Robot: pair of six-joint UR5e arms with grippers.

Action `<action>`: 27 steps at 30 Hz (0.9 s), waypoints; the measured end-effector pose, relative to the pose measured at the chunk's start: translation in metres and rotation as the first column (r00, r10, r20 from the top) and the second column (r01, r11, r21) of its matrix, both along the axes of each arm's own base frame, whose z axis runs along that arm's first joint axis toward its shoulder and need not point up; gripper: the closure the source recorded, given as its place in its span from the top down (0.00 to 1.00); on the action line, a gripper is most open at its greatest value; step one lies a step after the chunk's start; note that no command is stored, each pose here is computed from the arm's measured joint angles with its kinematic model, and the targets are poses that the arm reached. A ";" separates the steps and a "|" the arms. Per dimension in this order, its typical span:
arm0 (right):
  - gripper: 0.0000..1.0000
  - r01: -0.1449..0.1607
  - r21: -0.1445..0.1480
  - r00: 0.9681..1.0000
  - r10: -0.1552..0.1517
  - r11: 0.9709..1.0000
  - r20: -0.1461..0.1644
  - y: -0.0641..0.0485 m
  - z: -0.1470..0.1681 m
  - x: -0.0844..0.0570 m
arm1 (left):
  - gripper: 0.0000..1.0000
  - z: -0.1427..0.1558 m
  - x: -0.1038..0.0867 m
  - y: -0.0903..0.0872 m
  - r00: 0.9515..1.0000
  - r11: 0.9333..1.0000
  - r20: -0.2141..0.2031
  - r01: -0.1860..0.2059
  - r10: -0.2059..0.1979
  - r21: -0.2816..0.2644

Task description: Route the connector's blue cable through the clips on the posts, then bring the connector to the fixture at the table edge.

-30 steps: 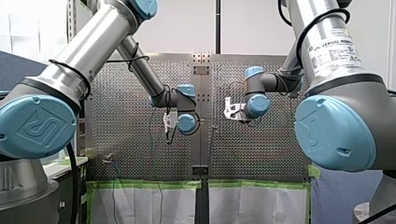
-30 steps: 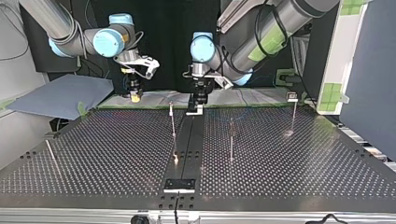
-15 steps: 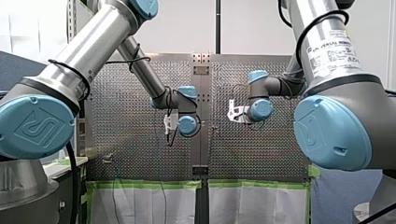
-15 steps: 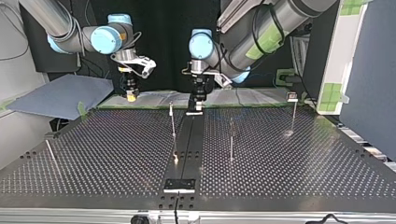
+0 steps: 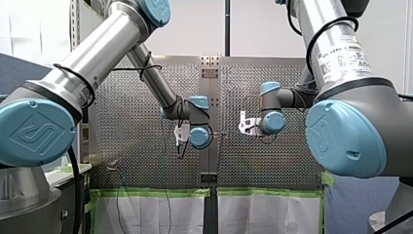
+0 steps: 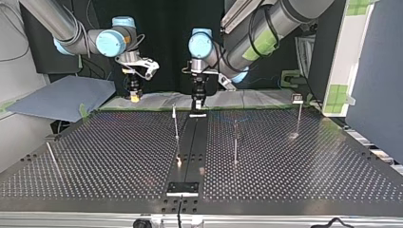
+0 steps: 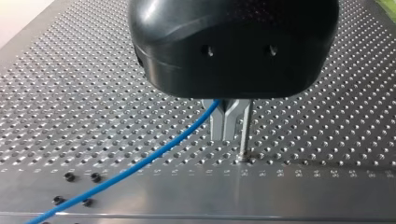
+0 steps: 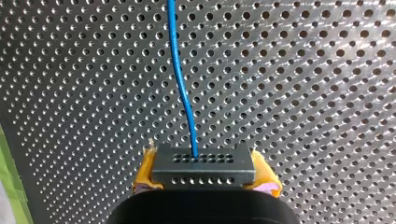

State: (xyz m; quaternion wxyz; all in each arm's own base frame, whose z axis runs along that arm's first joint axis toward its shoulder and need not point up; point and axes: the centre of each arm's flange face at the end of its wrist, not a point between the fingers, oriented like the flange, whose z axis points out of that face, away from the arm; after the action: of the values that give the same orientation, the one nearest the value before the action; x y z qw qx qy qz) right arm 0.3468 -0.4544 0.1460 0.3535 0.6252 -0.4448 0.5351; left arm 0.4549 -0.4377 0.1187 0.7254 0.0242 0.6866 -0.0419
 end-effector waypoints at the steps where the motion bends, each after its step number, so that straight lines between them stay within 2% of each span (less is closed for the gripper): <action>1: 0.00 0.001 0.002 1.000 -0.001 1.000 -0.001 -0.001 -0.001 -0.001 | 0.04 -0.004 0.001 -0.001 1.000 1.000 -0.002 0.001 -0.001 0.001; 6: 0.00 0.008 0.000 1.000 -0.008 1.000 -0.003 -0.006 -0.006 -0.006 | 0.04 -0.024 0.000 -0.005 1.000 1.000 -0.022 0.005 -0.005 0.013; 11: 0.00 0.015 0.004 1.000 -0.015 1.000 -0.005 -0.011 -0.015 -0.010 | 0.04 -0.031 -0.003 -0.007 1.000 1.000 -0.029 0.011 -0.011 0.019; 18: 0.00 0.013 0.008 1.000 -0.013 1.000 -0.003 -0.017 -0.027 -0.016 | 0.04 -0.028 -0.004 -0.013 1.000 1.000 -0.022 0.021 -0.020 0.014; 27: 0.00 0.003 -0.015 1.000 -0.003 1.000 0.018 -0.031 -0.024 -0.024 | 0.04 -0.021 0.002 -0.020 1.000 1.000 -0.006 0.026 -0.026 0.003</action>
State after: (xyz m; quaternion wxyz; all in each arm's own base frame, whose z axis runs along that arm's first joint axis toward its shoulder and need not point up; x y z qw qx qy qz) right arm 0.3223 -0.4854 0.1218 0.3551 0.6168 -0.4450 0.5435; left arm 0.4568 -0.4581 0.0981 0.7226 0.0340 0.6886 -0.0504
